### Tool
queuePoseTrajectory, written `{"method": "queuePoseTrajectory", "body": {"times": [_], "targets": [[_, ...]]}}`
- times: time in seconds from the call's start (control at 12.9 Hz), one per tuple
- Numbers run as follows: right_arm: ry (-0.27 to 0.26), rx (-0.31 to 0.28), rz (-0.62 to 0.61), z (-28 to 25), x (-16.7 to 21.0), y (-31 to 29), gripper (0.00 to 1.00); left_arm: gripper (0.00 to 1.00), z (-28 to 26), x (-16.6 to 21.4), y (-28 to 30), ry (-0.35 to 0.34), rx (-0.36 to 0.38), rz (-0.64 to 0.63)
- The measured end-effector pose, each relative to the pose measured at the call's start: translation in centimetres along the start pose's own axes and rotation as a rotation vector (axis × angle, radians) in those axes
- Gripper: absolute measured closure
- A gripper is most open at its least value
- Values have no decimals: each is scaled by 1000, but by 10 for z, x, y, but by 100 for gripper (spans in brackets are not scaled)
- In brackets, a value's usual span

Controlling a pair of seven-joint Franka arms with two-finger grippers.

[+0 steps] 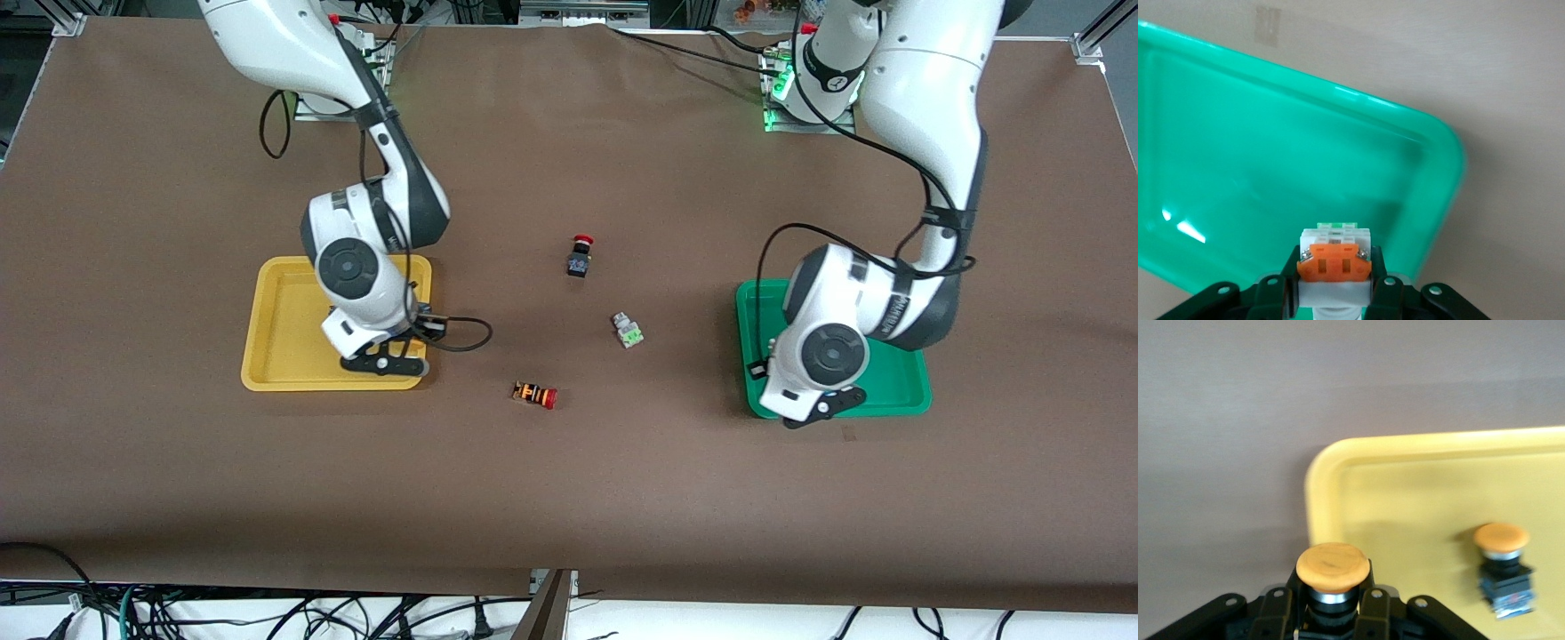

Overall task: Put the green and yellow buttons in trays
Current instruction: 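Carry the orange button to the green tray while the right gripper carries yellow, then release the buttons in the trays and raise the right gripper away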

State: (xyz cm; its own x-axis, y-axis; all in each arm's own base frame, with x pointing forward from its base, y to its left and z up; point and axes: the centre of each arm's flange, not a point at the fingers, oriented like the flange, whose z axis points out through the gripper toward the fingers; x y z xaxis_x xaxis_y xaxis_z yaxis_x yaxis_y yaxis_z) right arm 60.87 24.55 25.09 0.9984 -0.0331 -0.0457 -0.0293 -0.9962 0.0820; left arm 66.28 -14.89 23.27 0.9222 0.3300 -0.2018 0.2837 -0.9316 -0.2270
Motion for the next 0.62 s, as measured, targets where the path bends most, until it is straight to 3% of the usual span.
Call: {"method": "queuePoseTrajectory", "body": {"times": [0.08,0.16,0.31,0.54,0.62], "targets": [[-11,-7,-8,7,1,13,67,59,18,9,-18,-5,-17,39],[-17,-11,-8,17,0,22,63,52,30,13,-28,-11,-33,64],[-7,-11,-15,37,-7,31,41,33,30,11,-25,-4,-56,90],[11,1,-16,28,-8,32,9,1,-18,-11,15,49,-119,158],[13,9,-17,10,-6,30,3,0,-43,-25,37,68,-163,190]]}}
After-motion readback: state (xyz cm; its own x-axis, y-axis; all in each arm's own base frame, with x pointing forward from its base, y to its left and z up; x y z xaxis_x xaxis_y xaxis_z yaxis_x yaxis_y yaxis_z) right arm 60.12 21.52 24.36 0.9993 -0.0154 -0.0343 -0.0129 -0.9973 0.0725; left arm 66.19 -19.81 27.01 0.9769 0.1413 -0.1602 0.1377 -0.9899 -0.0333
